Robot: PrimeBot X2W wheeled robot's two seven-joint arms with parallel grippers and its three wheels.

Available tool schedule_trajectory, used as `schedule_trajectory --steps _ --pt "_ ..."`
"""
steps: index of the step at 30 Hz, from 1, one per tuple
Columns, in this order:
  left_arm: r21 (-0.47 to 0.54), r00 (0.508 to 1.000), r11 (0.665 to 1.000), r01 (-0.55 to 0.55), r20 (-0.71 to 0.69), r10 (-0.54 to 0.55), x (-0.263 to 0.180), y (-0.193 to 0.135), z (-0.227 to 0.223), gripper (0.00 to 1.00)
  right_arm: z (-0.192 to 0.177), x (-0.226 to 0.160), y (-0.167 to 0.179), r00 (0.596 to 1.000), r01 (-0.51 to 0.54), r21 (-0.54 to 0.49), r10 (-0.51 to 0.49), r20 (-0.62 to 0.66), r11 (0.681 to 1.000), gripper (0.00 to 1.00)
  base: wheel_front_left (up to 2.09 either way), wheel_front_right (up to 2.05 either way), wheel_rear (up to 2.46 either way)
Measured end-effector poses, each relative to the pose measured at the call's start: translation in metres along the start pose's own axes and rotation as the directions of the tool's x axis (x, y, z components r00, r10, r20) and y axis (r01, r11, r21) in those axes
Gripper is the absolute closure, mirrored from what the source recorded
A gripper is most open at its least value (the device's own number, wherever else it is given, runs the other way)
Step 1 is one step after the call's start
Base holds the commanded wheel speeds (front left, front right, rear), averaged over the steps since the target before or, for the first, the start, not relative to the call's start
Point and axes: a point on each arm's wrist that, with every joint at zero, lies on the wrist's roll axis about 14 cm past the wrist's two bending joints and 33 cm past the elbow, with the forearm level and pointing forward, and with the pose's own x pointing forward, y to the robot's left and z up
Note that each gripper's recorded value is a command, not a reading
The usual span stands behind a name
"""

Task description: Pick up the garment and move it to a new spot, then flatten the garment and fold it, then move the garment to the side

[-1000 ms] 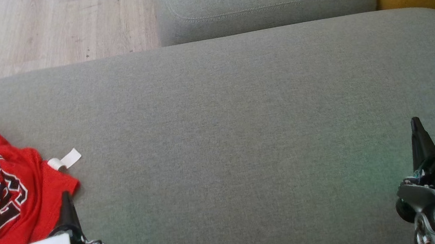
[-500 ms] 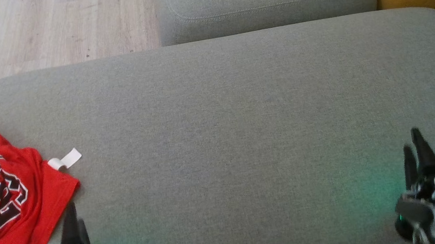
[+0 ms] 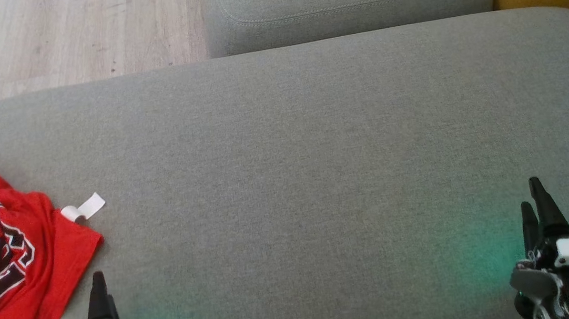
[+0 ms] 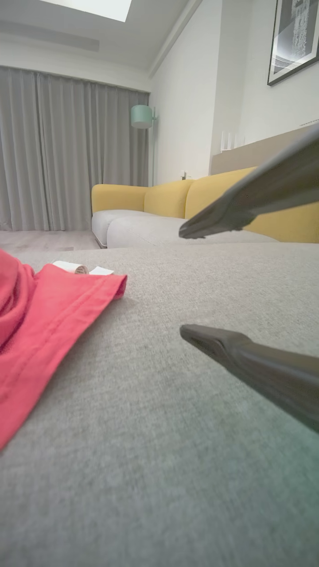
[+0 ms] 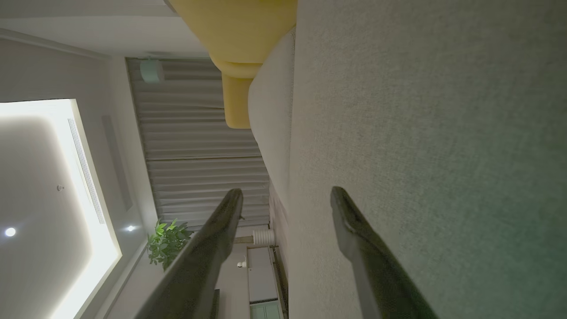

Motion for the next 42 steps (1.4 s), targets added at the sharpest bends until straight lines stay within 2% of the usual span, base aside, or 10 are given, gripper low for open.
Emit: schedule_trajectory --steps 5,10,16,17,24,33,42 --pt "0.046 1.000 0.999 0.015 0.000 -0.015 0.007 -0.007 -0.002 0.00 -0.004 0.009 0.011 1.000 -0.027 -0.035 0.027 -0.006 0.999 0.00 0.00 0.00 0.00" --pt "0.138 1.000 0.990 0.010 0.000 -0.010 0.009 -0.007 0.000 0.00 -0.004 0.013 0.017 0.999 -0.037 -0.110 0.037 -0.005 0.993 0.00 0.00 0.00 0.00" --pt "0.280 1.000 0.960 0.019 0.000 -0.020 0.014 -0.013 0.000 0.00 -0.009 0.015 0.013 1.000 -0.027 -0.237 0.022 -0.022 0.971 0.00 0.00 0.00 0.00" --pt "0.280 1.000 0.960 0.019 0.000 -0.020 0.014 -0.013 0.000 0.00 -0.009 0.015 0.013 1.000 -0.027 -0.237 0.022 -0.022 0.971 0.00 0.00 0.00 0.00" --pt "0.401 1.000 0.916 0.006 -0.006 -0.004 0.014 -0.009 -0.004 0.00 -0.013 0.020 0.018 0.999 -0.038 -0.346 0.030 -0.029 0.938 0.00 0.00 0.00 0.00" --pt "0.527 1.000 0.850 0.005 -0.008 -0.001 0.019 -0.010 -0.007 0.00 -0.022 0.027 0.019 0.998 -0.048 -0.479 0.028 -0.049 0.876 0.00 0.00 0.00 0.00" --pt "0.648 1.000 0.761 0.027 -0.022 -0.016 0.028 -0.019 -0.012 0.00 -0.031 0.037 0.030 0.996 -0.085 -0.594 0.050 -0.074 0.800 0.00 0.00 0.00 0.00"
